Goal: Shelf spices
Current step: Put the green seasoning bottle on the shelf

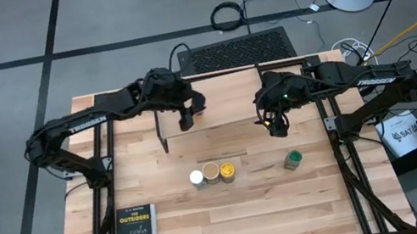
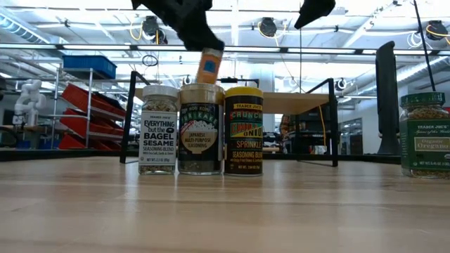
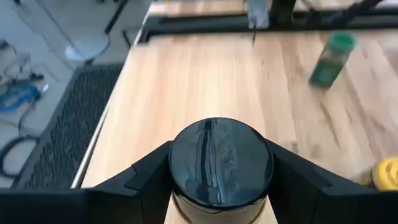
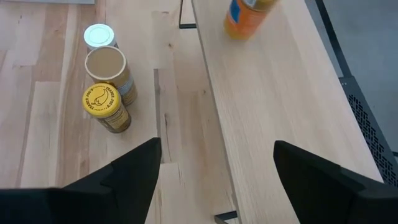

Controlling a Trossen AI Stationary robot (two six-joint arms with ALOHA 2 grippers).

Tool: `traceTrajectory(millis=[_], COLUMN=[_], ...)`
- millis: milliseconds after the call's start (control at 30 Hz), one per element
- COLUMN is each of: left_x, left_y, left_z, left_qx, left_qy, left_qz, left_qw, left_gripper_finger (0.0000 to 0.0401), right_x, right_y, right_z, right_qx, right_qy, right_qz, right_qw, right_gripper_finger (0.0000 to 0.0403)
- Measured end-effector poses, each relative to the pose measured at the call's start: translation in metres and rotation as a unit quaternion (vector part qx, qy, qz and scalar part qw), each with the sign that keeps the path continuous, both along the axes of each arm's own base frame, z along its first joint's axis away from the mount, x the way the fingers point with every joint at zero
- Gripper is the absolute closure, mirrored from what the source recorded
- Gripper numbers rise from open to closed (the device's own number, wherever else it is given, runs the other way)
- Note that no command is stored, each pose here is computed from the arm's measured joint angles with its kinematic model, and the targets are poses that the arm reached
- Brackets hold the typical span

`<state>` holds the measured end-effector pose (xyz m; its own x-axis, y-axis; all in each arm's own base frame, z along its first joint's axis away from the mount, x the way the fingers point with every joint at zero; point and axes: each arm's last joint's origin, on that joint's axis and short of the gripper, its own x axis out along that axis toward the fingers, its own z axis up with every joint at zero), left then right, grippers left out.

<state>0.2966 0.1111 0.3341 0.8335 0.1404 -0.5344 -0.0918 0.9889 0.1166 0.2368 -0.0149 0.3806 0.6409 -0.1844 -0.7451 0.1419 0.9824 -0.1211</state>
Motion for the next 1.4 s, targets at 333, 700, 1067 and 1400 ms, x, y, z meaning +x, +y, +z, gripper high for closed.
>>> traceTrajectory(millis=[333,700,1067,1400], left_x=[-0.008,-0.028,-0.044,-0.048], left_y=[0.017,0.026,0.03,0.046], left_z=[-0.008,0.001,0.014,-0.005], left_qx=[0.0,-0.022,-0.036,-0.043], left_qy=[0.013,-0.025,-0.061,-0.115], left_qz=[0.021,-0.002,-0.021,-0.024], left_qw=[1.0,0.999,0.997,0.992], left_gripper_finger=[0.018,0.018,0.0179,0.0179], right_x=[0.0,-0.001,-0.001,-0.001], right_y=[0.0,0.005,0.016,0.023], right_z=[0.0,-0.001,-0.001,-0.001], right_qx=[0.008,0.016,0.026,0.029], right_qy=[-0.002,0.003,0.003,0.001], right_qz=[-0.009,-0.004,0.008,0.015], right_qw=[1.0,1.0,1.0,0.999], right_gripper_finger=[0.0106,0.0106,0.0106,0.0106])
